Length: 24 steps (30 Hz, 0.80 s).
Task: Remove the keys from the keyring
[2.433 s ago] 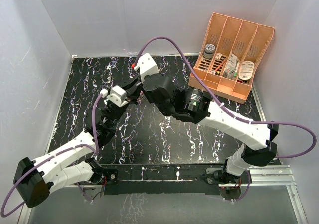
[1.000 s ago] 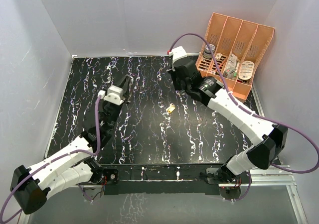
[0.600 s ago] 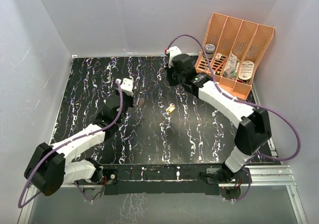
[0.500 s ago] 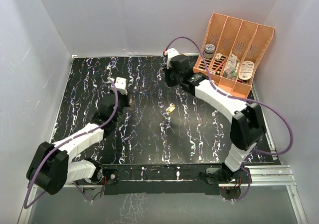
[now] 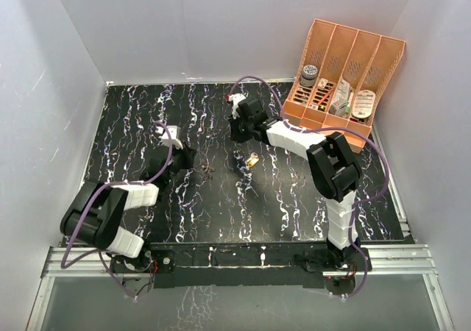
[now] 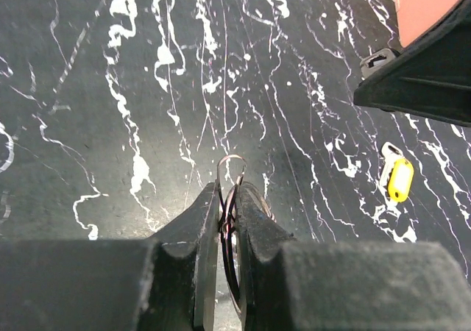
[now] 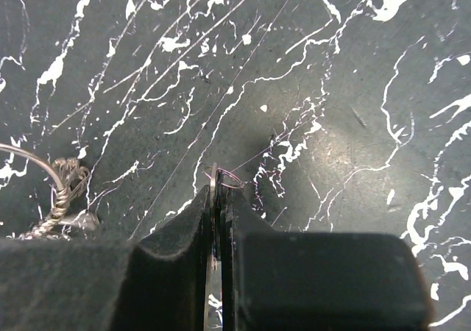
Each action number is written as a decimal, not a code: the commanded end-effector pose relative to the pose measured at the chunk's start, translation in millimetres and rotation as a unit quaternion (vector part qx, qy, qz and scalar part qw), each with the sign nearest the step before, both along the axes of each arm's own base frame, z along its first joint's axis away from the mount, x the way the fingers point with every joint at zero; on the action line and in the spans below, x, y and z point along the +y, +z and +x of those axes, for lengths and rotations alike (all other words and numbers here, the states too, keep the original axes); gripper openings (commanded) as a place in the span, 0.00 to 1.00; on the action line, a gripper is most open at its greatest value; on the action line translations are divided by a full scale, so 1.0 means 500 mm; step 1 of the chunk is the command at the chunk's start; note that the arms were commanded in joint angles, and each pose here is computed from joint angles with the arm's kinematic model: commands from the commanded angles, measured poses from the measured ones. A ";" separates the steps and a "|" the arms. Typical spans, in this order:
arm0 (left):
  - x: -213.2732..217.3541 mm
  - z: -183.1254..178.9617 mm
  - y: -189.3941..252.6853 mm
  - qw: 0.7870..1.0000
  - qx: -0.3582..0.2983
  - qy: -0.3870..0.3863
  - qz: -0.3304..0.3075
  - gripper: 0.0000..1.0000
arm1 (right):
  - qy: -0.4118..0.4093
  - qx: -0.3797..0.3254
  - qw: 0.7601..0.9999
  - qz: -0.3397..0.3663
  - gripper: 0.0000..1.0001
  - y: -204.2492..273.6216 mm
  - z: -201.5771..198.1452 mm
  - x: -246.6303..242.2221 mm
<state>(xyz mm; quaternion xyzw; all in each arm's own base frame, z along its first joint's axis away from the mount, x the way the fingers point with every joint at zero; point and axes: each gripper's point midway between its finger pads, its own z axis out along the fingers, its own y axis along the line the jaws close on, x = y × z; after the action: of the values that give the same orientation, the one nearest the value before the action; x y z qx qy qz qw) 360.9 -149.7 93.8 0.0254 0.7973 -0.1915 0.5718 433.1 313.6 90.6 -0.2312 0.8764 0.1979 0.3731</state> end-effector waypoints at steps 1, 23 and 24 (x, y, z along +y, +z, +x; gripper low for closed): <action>-0.013 0.020 -0.005 0.997 -0.004 -0.010 -0.082 0.00 | 0.014 -0.046 0.997 0.052 0.00 0.065 0.044 0.049; 0.045 0.061 -0.098 0.996 0.058 0.064 -0.035 0.26 | 0.002 -0.037 0.999 0.006 0.42 -0.059 0.116 0.068; 0.047 0.060 -0.099 0.996 0.060 0.066 -0.031 0.27 | 0.002 -0.038 0.999 0.004 0.46 -0.060 0.118 0.068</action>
<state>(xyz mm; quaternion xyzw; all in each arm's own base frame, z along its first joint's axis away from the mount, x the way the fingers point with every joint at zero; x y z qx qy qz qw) 387.7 -136.8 33.5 -0.0526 0.8261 -0.2060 0.5218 467.8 338.0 35.8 -0.2351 0.8800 0.1984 0.3618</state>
